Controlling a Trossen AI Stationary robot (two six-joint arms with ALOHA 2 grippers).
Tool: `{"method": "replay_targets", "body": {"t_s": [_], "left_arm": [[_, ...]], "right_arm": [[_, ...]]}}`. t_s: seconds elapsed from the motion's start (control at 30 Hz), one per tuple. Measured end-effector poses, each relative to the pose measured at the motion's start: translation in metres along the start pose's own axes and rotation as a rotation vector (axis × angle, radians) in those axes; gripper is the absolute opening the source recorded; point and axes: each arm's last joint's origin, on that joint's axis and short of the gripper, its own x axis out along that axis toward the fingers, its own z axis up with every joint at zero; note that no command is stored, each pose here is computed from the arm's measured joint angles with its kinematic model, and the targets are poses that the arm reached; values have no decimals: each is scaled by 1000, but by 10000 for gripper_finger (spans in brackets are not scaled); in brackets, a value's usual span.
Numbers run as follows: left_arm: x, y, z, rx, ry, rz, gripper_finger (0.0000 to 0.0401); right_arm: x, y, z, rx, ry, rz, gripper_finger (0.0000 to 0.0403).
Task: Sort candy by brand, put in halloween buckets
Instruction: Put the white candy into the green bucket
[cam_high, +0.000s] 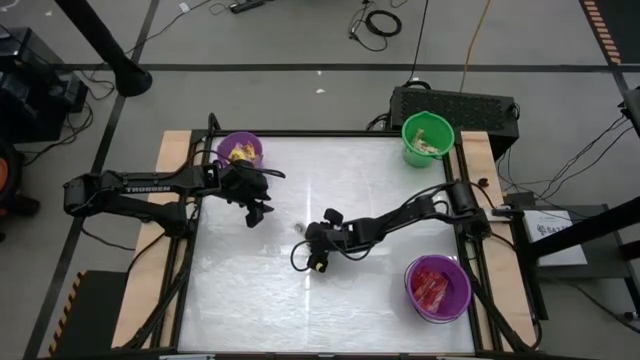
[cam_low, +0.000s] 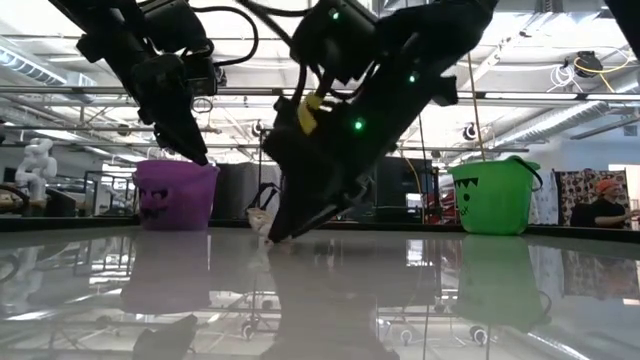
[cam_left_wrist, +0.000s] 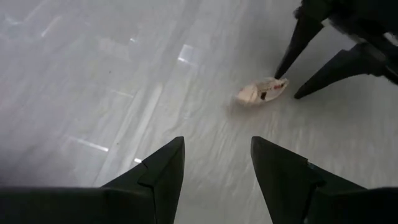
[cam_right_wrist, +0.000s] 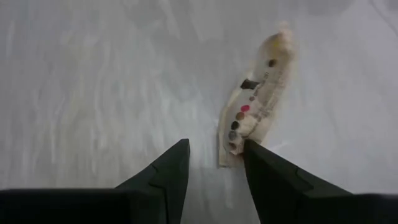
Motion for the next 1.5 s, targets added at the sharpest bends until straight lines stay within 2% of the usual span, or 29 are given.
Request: {"method": "replay_targets", "body": {"t_s": [0.17, 0.37, 0.5, 0.67, 0.83, 1.0, 1.13, 1.27, 1.4, 1.5], "left_arm": [[0, 0, 0, -3, 2, -3, 191], [0, 0, 0, -5, 2, -4, 191], [0, 0, 0, -5, -2, -4, 191], [0, -1, 3, 0, -27, -8, 191], [0, -1, 7, 13, -71, -13, 191], [-1, -2, 11, 20, -115, -19, 191], [-1, -2, 11, 16, -116, -20, 191], [-1, -2, 12, 21, -122, -20, 191], [-1, -2, 12, 29, -128, -20, 191], [-1, -2, 13, 34, -130, -20, 191]], "right_arm": [[6, -2, -3, 94, 4, -12, 146], [6, -3, -5, 92, 12, -43, 135], [7, -4, -5, 97, 14, -43, 100], [1, -5, -2, 93, 16, -41, 19], [-15, -8, 12, 80, -19, -30, 8], [-49, -18, 29, 63, -19, -49, 3], [-90, -29, 40, 40, -24, -124, 1], [-136, -48, 45, 10, -25, -276, 1], [-183, -83, 45, 88, -29, -497, 1], [-212, -112, 42, 162, -5, -599, 0]]}}
